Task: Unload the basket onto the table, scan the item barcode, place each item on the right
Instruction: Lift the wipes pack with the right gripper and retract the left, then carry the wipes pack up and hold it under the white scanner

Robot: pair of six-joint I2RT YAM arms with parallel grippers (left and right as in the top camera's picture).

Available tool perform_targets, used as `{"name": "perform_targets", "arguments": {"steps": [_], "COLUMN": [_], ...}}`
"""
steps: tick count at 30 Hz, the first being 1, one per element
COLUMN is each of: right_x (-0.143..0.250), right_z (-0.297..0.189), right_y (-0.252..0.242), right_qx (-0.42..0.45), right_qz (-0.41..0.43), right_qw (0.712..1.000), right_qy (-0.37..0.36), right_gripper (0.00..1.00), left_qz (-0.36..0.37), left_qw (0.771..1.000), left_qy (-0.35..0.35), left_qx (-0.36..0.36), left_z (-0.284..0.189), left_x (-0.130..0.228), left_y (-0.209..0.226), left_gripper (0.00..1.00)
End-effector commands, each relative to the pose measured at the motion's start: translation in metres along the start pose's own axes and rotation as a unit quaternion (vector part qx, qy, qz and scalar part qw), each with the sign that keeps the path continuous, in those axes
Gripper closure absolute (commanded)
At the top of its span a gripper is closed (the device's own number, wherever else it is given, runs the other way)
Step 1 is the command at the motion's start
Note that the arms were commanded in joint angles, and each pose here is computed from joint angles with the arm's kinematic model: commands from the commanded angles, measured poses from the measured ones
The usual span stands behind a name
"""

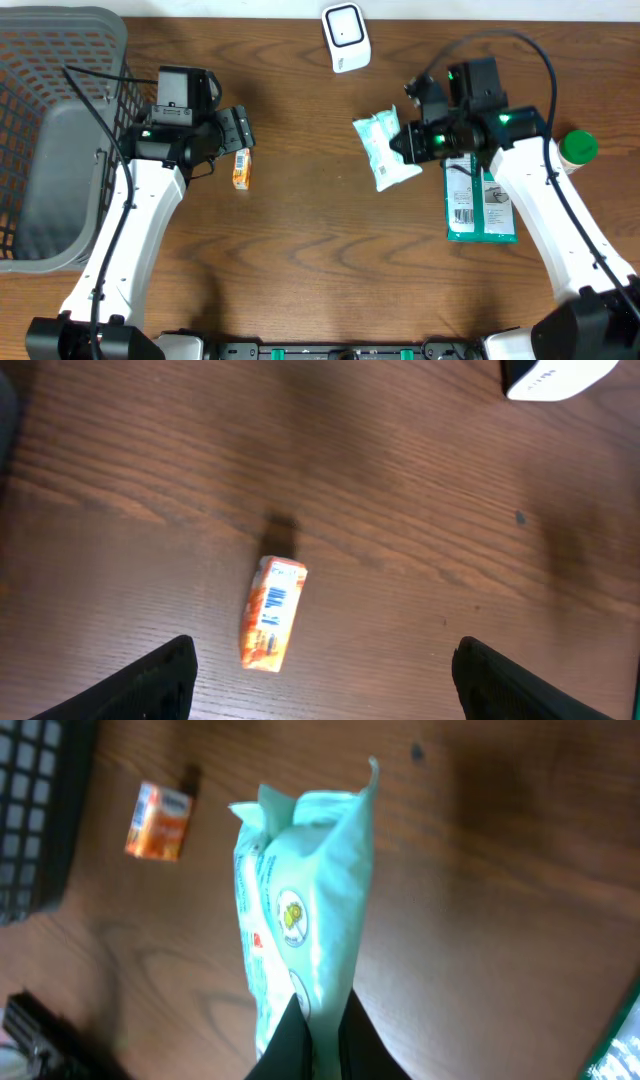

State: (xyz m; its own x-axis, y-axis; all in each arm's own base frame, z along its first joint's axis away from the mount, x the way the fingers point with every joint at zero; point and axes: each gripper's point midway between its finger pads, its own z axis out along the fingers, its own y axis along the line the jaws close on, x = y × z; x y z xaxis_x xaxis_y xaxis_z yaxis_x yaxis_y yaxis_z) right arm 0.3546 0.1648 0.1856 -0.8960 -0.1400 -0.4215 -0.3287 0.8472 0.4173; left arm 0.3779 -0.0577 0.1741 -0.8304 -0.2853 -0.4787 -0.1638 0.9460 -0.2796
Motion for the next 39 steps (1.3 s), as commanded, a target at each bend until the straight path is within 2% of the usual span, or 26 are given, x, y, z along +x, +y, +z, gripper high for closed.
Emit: {"name": "perform_targets", "arguments": {"steps": [1,9,14,20,26,30,34,39], "right_x": [-0.039,-0.107,-0.148,-0.186,-0.226,-0.253,-0.274,-0.282], "right_z": [-0.042,-0.110,-0.119,-0.087,-0.023,0.021,0.057,0.098], "right_y": [0.027,0.058,0.063,0.053,0.042,0.024,0.015,0.011], "right_qx": [0.038,0.085,0.139,0.237,0.315,0.373,0.434,0.483], "right_qz": [-0.038,-0.096,-0.140,-0.193,-0.238,-0.265,-0.306,-0.367], "right_qw": [0.997,0.985,0.966,0.932,0.893,0.858,0.809,0.756], "right_qy": [-0.050,-0.117,-0.165,-0.197,-0.214,-0.233,-0.252,-0.244], "right_gripper": [0.99,0.99,0.99,0.99,0.99,0.99,0.99,0.99], "left_qz": [-0.002,-0.002,-0.002,-0.002,-0.002,-0.002,-0.002,-0.002], "left_qw": [1.000,1.000,1.000,1.000,1.000,1.000,1.000,1.000], "left_qy": [-0.005,-0.005,-0.005,-0.005,-0.005,-0.005,-0.005,-0.005], "left_qx": [-0.005,-0.005,-0.005,-0.005,-0.005,-0.005,-0.005,-0.005], "left_z": [-0.003,-0.003,-0.003,-0.003,-0.003,-0.003,-0.003,-0.003], "left_x": [-0.002,-0.002,-0.002,-0.002,-0.002,-0.002,-0.002,-0.002], "left_y": [0.003,0.003,0.003,0.003,0.003,0.003,0.003,0.003], "left_gripper": [0.17,0.17,0.16,0.16,0.16,0.16,0.16,0.16]}}
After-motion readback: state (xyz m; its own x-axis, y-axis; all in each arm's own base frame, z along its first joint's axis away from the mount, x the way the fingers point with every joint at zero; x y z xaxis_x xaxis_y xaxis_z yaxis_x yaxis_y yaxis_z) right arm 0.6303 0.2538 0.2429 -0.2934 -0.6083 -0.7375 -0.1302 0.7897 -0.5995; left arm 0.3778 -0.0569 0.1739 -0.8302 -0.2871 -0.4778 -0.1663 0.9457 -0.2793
